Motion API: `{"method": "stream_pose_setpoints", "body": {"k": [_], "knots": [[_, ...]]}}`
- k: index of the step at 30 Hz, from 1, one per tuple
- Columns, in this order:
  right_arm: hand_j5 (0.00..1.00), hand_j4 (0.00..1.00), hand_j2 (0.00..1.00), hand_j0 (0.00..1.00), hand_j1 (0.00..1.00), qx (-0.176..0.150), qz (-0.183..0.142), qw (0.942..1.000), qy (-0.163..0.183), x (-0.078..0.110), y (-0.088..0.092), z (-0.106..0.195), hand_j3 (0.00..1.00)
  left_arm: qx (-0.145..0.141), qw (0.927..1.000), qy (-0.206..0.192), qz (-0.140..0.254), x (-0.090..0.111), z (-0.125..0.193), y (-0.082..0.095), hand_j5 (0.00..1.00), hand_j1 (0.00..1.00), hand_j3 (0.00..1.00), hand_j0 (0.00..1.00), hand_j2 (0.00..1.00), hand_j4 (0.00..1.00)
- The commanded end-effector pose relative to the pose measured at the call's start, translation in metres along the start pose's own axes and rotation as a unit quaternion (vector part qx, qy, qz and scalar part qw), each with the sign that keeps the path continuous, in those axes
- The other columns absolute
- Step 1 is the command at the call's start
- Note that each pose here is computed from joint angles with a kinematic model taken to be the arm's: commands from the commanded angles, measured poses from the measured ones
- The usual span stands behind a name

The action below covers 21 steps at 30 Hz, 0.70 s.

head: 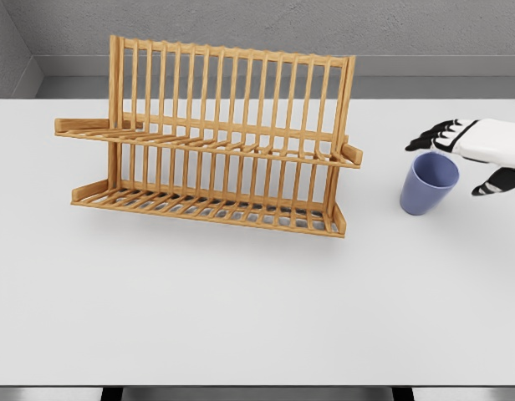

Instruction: Right arm put cup on second shelf

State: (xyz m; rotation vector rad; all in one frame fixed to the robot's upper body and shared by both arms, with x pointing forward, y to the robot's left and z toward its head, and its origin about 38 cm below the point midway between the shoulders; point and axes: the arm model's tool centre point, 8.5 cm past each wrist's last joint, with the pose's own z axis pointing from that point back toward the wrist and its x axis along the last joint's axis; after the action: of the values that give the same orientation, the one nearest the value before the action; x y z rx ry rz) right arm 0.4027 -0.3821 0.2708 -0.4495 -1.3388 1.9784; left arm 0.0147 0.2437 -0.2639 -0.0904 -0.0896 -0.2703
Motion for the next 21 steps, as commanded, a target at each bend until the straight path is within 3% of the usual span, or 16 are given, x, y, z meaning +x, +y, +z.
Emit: {"method": "stream_pose_setpoints", "body": {"k": [1, 6, 14, 21], "knots": [[1.00, 1.00, 1.00, 1.00, 1.00, 0.003, -0.007, 0.9999, 0.010, -0.006, 0.006, -0.007, 1.00, 0.000, 1.0000, 0.000, 0.000, 0.000, 0.000, 0.000, 1.00, 1.00, 1.00, 1.00, 1.00, 1.00], [1.00, 1.00, 1.00, 1.00, 1.00, 0.020, -0.016, 0.9997, 0.002, -0.010, 0.012, -0.031, 1.00, 0.000, 1.0000, 0.000, 0.000, 0.000, 0.000, 0.000, 1.00, 1.00, 1.00, 1.00, 1.00, 1.00], [1.00, 1.00, 1.00, 1.00, 1.00, 0.023, -0.018, 0.9996, 0.003, -0.011, 0.015, -0.031, 1.00, 0.000, 1.0000, 0.000, 0.000, 0.000, 0.000, 0.000, 1.00, 1.00, 1.00, 1.00, 1.00, 1.00], [1.00, 1.00, 1.00, 1.00, 1.00, 0.038, -0.044, 0.9982, 0.015, -0.022, 0.034, -0.035, 1.00, 0.000, 1.0000, 0.000, 0.000, 0.000, 0.000, 0.000, 1.00, 1.00, 1.00, 1.00, 1.00, 1.00]]}}
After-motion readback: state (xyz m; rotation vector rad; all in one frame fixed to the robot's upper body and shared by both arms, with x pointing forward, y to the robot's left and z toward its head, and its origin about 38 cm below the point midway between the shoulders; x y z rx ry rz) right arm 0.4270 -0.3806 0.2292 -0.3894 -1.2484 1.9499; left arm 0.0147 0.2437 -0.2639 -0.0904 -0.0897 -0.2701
